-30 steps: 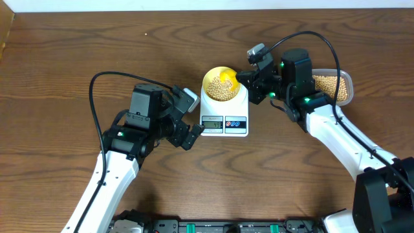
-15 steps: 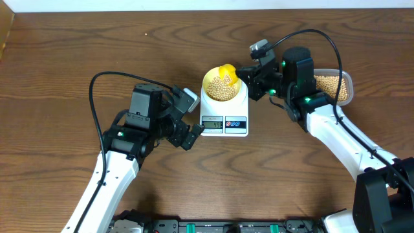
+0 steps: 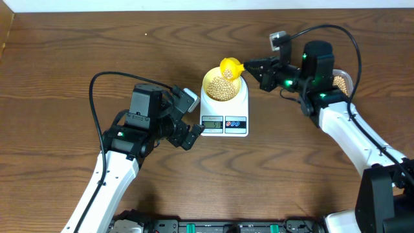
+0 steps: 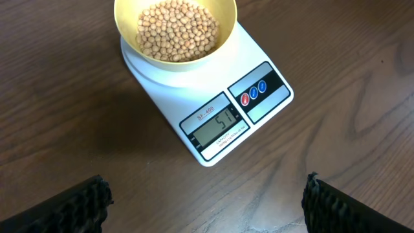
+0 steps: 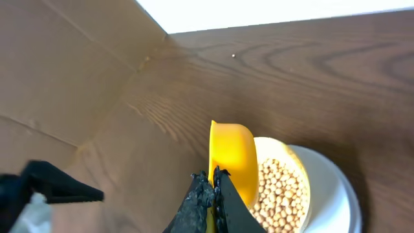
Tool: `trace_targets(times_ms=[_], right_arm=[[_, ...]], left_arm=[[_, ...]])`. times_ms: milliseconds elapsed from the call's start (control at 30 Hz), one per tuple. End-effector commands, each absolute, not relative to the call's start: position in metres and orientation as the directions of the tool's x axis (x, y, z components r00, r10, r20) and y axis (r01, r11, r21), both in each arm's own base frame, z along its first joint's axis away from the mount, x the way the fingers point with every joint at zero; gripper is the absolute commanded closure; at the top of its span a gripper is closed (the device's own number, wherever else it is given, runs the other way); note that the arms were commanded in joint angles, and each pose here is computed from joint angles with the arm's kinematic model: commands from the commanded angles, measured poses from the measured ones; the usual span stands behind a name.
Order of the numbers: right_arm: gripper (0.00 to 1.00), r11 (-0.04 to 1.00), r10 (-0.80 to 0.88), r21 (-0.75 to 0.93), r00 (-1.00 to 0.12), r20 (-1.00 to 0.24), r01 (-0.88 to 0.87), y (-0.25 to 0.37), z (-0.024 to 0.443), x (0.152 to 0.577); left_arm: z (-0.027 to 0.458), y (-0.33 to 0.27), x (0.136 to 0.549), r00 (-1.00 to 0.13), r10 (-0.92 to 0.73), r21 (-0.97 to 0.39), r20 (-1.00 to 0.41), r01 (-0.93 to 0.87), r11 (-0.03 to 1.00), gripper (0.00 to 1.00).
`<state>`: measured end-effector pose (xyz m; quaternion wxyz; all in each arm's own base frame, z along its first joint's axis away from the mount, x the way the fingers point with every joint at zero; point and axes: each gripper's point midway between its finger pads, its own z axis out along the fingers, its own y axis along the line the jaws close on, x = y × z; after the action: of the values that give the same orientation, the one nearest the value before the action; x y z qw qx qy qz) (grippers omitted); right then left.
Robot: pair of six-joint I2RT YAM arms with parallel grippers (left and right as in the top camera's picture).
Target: Scoop item into bowl and weigh 50g on scale
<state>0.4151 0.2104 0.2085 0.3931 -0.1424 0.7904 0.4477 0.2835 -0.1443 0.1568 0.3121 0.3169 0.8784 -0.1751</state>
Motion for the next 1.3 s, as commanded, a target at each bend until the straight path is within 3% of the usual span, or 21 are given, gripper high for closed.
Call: trace_targets(times_ms=[0, 300, 800, 1267], right_arm=[[0.99, 0.517, 0.221, 0.711, -0.728, -0.649, -0.476, 0.197, 0.213, 0.418], [0.99, 0.435, 0.294, 0.806, -0.783, -0.548, -0.401, 0.161, 0.222, 0.419], [0.99, 0.473, 0.349, 0.805, -0.763, -0.544, -0.358, 0.139, 0.229, 0.423], [0.99, 0.754, 0.439, 0.647, -0.648, -0.622, -0.109, 0.053, 0.248, 0.386]], left_arm=[[0.156, -0.142, 0.285, -0.612, 0.442, -0.11, -0.656, 0.657, 0.746, 0.03], [0.156, -0.142, 0.285, -0.612, 0.442, -0.11, -0.656, 0.657, 0.746, 0.03], [0.156, -0.142, 0.285, -0.612, 0.442, -0.11, -0.656, 0.657, 0.746, 0.03], [0.156, -0.142, 0.285, -0.612, 0.442, -0.11, -0.656, 0.657, 0.746, 0.03]])
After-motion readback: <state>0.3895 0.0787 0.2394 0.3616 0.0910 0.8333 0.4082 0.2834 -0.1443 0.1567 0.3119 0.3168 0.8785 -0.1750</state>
